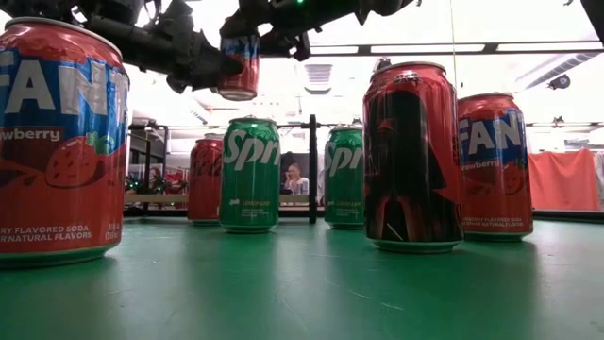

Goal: Place canned beverage on shelf
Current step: Put the red soda can on the shelf

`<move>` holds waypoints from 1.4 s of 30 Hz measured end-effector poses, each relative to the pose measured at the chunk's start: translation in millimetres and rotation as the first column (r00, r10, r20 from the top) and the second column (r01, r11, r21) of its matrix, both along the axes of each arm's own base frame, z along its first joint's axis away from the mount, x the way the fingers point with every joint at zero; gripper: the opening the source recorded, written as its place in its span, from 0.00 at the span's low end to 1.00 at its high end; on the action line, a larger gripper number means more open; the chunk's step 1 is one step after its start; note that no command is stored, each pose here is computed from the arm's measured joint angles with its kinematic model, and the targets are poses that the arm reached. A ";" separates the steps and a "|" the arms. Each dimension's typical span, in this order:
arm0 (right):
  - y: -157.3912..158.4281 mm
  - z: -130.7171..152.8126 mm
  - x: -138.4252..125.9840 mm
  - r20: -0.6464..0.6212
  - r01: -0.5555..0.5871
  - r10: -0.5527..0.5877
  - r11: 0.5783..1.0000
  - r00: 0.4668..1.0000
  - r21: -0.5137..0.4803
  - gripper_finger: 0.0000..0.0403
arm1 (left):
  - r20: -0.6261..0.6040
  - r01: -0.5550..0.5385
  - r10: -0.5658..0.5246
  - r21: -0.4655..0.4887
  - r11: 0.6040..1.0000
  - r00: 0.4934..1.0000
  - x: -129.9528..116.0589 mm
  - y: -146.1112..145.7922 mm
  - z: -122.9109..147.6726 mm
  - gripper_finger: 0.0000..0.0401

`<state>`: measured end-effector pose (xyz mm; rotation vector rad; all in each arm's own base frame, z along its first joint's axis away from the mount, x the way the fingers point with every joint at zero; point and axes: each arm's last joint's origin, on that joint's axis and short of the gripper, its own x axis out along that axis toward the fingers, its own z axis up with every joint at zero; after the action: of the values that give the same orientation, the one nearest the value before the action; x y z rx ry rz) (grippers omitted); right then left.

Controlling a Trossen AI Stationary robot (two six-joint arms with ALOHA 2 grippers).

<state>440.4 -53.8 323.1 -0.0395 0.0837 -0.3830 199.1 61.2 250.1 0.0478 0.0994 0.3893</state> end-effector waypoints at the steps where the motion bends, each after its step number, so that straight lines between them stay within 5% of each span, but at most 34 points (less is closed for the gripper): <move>1: 0.0 0.2 0.0 0.002 0.000 0.000 1.000 1.000 0.000 0.72 | 0.002 -0.001 0.001 0.000 1.000 1.000 -0.4 -0.1 0.5 0.68; 14: 0.2 -1.6 -0.1 -0.022 -0.002 0.002 1.000 1.000 -0.012 0.72 | -0.004 0.004 -0.004 -0.008 1.000 1.000 -1.5 -0.6 0.3 0.68; 42: 0.0 -1.2 0.7 -0.023 -0.007 0.006 0.998 1.000 -0.064 0.72 | 0.086 0.033 -0.032 -0.005 0.999 0.996 2.6 -0.3 8.0 0.88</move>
<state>441.0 -53.9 321.8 -0.1078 0.0936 -0.3790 201.6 60.9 258.1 0.0259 0.0151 0.3579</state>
